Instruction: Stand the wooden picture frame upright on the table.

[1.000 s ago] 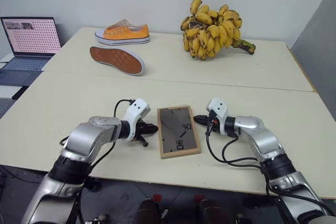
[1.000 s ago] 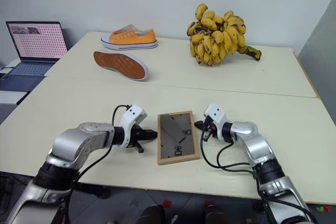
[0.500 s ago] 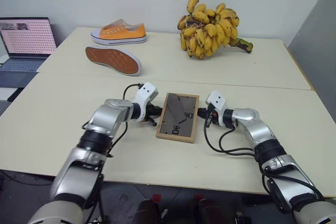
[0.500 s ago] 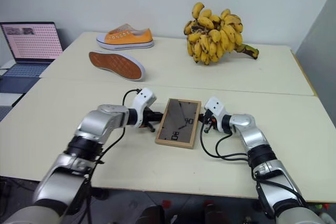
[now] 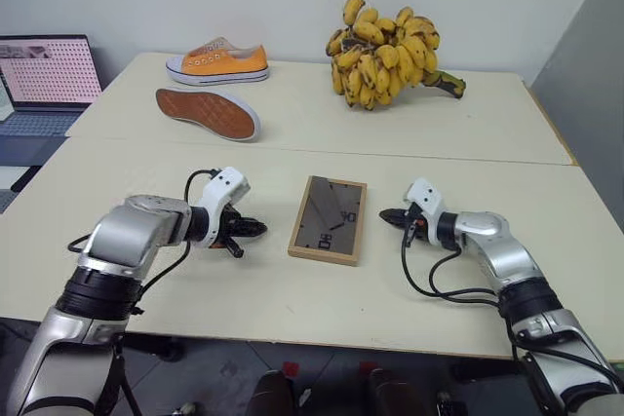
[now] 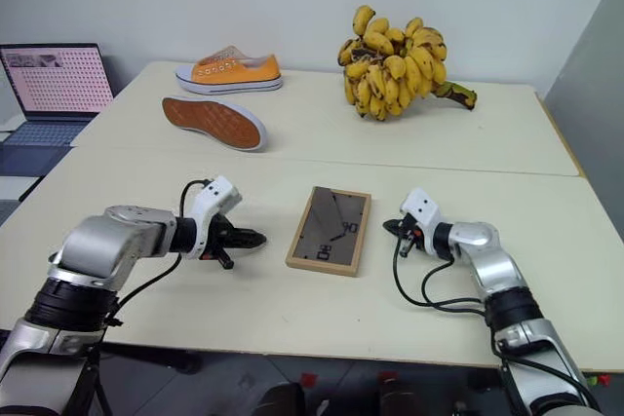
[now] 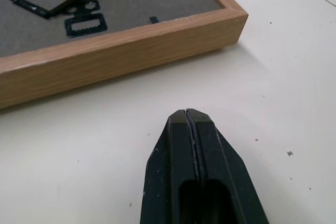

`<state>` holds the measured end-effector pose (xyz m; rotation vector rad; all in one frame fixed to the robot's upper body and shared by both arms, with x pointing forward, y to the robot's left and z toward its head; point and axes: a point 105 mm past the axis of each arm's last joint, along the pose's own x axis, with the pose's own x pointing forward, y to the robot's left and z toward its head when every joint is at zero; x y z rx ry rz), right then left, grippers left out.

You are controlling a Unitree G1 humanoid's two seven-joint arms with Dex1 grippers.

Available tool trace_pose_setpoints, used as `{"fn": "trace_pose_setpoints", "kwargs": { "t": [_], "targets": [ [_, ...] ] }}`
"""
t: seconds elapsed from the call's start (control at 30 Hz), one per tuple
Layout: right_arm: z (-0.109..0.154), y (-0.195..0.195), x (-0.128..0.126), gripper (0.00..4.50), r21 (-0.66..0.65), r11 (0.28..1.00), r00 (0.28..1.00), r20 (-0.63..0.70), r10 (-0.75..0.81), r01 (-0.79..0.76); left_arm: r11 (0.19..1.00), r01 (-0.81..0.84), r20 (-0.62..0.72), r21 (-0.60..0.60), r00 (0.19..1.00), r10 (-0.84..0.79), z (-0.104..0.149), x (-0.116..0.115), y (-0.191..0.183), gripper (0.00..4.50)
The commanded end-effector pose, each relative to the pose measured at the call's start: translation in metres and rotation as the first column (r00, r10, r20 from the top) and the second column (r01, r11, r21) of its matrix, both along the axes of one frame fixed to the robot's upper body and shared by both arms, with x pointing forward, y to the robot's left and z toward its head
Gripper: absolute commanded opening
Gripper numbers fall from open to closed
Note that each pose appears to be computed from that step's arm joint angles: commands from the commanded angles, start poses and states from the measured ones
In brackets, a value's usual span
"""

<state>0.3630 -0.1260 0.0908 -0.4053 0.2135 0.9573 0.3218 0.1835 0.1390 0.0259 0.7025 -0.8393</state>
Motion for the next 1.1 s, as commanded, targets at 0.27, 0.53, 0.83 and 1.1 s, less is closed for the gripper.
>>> {"fn": "trace_pose_setpoints", "kwargs": {
  "t": [0.27,0.53,0.83,1.1],
  "targets": [
    [0.013,0.007,-0.021,0.00,0.043,0.999,1.000,0.010,0.025,-0.026,0.952,-0.144,-0.129,-0.270,0.985,0.112,0.026,0.021,0.001,2.38],
    [0.006,0.006,-0.028,0.00,0.042,0.999,1.000,0.003,0.002,-0.002,0.951,-0.167,-0.272,-0.262,0.958,0.094,0.001,0.014,-0.004,3.18],
    [-0.010,0.010,-0.032,0.00,0.020,1.000,1.000,0.002,-0.024,0.024,0.951,-0.126,-0.351,-0.282,0.936,0.020,-0.020,0.013,-0.026,3.18],
    [-0.018,0.024,-0.031,0.00,0.032,0.999,1.000,-0.010,-0.026,0.026,0.946,-0.078,-0.339,-0.314,0.940,-0.035,-0.021,0.024,-0.043,3.18]
  ]
}}
